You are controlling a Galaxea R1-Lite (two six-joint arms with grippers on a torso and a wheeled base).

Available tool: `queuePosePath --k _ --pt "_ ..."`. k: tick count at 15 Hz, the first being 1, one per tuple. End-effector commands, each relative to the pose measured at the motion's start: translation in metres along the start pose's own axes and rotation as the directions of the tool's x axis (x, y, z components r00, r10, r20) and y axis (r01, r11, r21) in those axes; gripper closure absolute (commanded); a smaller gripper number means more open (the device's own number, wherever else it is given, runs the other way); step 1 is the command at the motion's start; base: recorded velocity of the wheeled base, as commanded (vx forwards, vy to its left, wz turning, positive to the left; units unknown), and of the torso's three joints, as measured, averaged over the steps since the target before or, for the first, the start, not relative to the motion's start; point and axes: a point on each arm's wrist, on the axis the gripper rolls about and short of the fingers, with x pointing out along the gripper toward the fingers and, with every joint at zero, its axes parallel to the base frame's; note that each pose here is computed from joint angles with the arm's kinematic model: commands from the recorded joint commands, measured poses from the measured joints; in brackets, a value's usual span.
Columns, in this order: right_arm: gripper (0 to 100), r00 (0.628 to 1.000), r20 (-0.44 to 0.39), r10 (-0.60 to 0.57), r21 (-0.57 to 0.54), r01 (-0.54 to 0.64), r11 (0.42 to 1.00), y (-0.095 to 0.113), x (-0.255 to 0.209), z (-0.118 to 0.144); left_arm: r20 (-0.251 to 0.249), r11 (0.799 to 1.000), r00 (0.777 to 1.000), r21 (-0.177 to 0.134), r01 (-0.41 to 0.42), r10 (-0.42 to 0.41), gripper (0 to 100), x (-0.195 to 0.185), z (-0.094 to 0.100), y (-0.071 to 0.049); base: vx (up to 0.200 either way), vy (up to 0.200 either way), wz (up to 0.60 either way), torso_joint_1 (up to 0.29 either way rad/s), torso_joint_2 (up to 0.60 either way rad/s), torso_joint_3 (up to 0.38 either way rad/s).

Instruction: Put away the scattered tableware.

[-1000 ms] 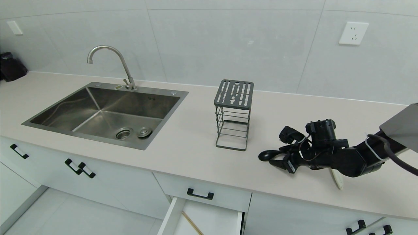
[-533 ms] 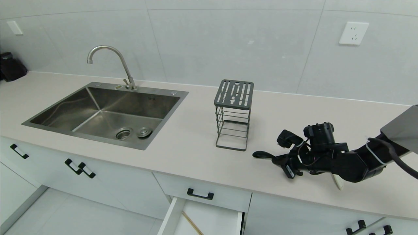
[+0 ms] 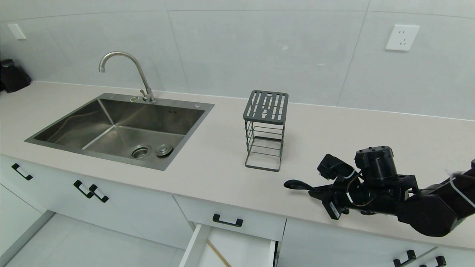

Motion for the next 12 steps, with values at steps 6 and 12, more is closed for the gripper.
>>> queuePosePath --k 6,12 --pt "100 0.997 0.031 0.076 -0.065 -0.074 0.995 0.043 -0.019 0.01 0.0 1.0 1.0 0.0 0.0 0.0 0 0.0 0.0 0.0 0.0 0.0 0.0 0.0 0.0 0.0" --pt "100 0.986 0.043 0.159 -0.064 -0.157 0.986 0.076 -0.017 0.019 0.0 1.0 1.0 0.0 -0.001 0.001 0 0.0 0.0 0.0 0.0 0.0 0.0 0.0 0.0 0.0"
